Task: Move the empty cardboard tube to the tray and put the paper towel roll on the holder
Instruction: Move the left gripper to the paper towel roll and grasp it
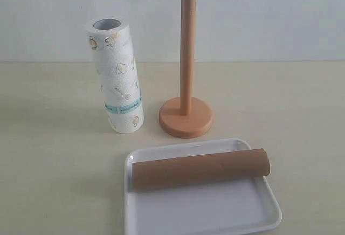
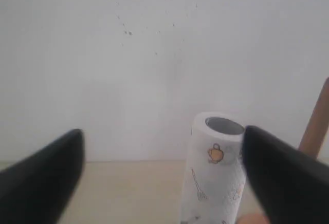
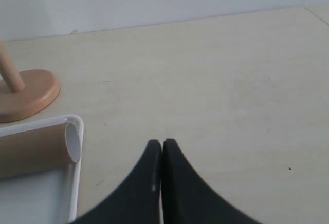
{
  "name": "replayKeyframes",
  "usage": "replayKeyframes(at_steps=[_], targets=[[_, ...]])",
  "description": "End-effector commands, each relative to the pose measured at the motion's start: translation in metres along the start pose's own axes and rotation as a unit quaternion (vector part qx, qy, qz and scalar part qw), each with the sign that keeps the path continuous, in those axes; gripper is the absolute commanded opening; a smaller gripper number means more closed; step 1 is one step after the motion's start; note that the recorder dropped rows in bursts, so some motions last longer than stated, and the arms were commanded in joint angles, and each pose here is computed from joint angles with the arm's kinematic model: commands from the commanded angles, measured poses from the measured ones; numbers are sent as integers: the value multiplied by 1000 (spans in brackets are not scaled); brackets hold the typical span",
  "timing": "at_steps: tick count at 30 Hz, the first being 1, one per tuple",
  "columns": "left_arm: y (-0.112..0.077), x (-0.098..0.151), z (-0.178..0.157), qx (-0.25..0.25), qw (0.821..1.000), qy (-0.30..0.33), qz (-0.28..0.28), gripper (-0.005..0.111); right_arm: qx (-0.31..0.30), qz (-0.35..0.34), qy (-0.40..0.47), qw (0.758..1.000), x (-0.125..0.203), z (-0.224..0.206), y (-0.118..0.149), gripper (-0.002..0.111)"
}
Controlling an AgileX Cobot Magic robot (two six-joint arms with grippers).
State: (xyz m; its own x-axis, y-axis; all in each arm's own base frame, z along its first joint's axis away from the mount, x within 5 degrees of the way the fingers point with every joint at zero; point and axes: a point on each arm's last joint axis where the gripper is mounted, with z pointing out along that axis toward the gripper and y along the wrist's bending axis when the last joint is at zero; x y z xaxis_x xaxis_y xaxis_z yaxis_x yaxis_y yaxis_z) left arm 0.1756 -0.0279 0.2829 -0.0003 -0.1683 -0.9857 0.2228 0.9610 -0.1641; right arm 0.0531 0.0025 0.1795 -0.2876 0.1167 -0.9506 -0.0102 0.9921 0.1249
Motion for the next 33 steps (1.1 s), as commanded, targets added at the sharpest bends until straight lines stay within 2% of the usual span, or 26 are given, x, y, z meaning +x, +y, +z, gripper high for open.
replayKeyframes(at_steps=[1,9,13,16,19,25,33], targets=[[4,21,28,17,999,14,-28,110,0,0,-13,1000,-2,0,0,0],[6,49,59,63,997,-15,-49,110,0,0,-13,1000,-2,0,0,0],[1,61,70,106,994,15,23,110,0,0,-13,1000,-2,0,0,0],[-6,72,78,158,984,41,70,110,0,0,-13,1000,-2,0,0,0],[-8,81,86,185,976,57,100,110,0,0,-13,1000,-2,0,0,0],[-3,94,98,183,975,65,104,110,0,0,-13,1000,-2,0,0,0],[2,99,127,180,978,43,97,110,0,0,-13,1000,-2,0,0,0]])
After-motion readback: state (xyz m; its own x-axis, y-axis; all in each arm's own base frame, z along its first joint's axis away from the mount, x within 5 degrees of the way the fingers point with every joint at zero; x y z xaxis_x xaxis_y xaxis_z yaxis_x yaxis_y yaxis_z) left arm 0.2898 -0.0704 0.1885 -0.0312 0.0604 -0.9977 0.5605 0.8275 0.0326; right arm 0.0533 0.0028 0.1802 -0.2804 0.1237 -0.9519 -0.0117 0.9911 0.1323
